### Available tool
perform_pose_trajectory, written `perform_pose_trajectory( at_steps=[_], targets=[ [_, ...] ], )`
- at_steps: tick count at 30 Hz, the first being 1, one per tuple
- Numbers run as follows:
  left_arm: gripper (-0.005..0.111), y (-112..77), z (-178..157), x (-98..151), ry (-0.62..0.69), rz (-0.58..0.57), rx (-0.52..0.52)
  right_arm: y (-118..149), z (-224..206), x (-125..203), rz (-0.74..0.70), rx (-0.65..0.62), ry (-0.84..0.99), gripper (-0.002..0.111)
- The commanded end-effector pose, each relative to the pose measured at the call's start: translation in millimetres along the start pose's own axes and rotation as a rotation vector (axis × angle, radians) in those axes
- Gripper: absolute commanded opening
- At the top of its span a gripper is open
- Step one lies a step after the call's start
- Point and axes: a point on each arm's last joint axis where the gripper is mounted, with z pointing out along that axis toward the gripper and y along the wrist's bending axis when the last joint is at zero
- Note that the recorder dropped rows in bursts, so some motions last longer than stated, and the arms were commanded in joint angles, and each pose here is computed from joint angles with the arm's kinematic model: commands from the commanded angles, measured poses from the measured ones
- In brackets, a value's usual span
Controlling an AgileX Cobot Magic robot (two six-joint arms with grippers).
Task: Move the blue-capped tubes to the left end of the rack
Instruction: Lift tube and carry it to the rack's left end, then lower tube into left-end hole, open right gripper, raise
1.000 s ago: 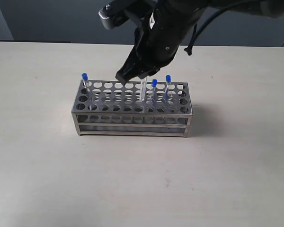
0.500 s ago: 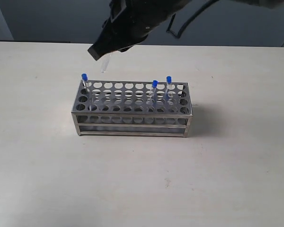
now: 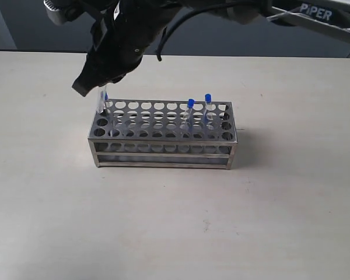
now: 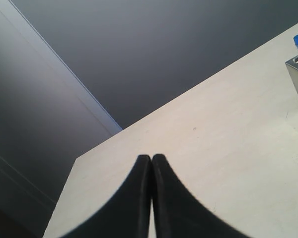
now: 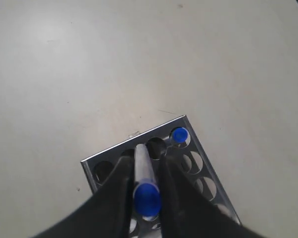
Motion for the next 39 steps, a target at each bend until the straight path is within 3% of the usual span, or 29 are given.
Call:
perform_pose_trajectory(
  at_steps=[1,19,39],
  targets=[
    [0.001,0.8,0,-1,-0.003,-0.004,-0.001,-4,13,3,-0.028,0.023,0.016,0.0],
    [0.001,0.8,0,-1,-0.003,-0.004,-0.001,-5,60,20,0.01,-0.007,0.058,0.0],
    [0.001,0.8,0,-2,-0.005,-0.004,0.0,-4,63,22,0.044,-0.02,0.073,0.0]
  ],
)
